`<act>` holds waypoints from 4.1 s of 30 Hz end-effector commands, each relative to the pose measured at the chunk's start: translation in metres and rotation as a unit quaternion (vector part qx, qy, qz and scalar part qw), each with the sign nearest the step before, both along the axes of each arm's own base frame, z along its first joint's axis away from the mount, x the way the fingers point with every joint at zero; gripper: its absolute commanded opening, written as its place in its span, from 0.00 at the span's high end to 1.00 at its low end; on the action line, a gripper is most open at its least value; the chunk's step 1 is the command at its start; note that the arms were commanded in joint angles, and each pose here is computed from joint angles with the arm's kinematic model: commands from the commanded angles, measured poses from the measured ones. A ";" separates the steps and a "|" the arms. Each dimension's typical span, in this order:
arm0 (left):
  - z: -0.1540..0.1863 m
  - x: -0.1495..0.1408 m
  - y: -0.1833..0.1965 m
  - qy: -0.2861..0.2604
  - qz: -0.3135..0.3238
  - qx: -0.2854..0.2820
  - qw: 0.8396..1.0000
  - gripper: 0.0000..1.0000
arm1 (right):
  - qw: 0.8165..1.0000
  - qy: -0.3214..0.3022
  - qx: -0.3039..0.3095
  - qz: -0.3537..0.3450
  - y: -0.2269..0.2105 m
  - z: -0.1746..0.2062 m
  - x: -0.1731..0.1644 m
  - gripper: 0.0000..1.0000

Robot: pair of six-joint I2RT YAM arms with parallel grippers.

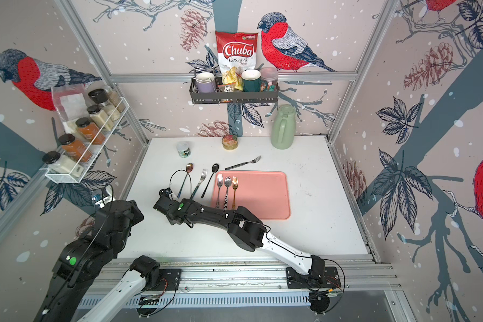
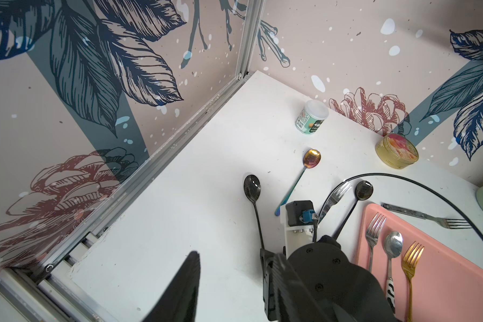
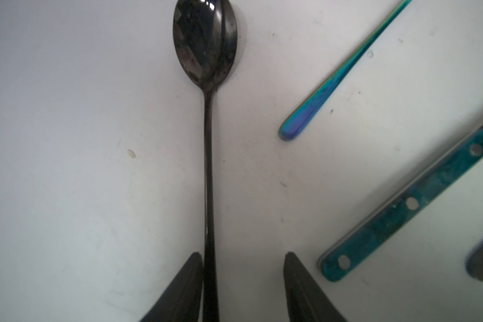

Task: Set the spoon and fork side by side
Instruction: Pick up the spoon from the center of the board, then place the spoon on the tray.

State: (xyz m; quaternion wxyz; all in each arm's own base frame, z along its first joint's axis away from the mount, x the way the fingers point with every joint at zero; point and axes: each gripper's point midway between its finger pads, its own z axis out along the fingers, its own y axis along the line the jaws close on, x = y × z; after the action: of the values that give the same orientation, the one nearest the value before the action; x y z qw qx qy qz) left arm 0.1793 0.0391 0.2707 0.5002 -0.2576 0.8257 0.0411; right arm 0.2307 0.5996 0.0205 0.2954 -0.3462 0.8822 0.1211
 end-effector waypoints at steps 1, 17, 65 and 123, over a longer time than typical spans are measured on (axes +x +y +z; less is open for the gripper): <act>0.004 0.003 -0.001 -0.010 -0.003 0.001 1.000 0.56 | 1.000 0.002 -0.007 0.024 0.005 -0.010 -0.008 0.53; 0.000 0.009 -0.009 -0.008 -0.022 -0.006 1.000 0.56 | 0.998 0.037 -0.007 0.055 0.009 -0.033 -0.010 0.77; -0.020 0.031 -0.031 0.016 -0.053 -0.025 0.998 0.55 | 0.912 0.009 -0.042 -0.409 -0.311 0.054 0.083 1.00; -0.137 0.145 -0.142 0.215 -0.242 -0.024 0.946 0.48 | 0.956 -0.009 0.032 -0.291 -0.348 0.099 0.067 0.50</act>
State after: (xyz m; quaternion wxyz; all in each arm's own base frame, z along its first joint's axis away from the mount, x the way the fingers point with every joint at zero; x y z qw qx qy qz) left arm 0.3048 -0.0922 0.1402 0.2899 -0.0648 0.9541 -0.0379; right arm 0.2964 0.2544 0.1169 0.3232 -0.0535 0.9435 0.0501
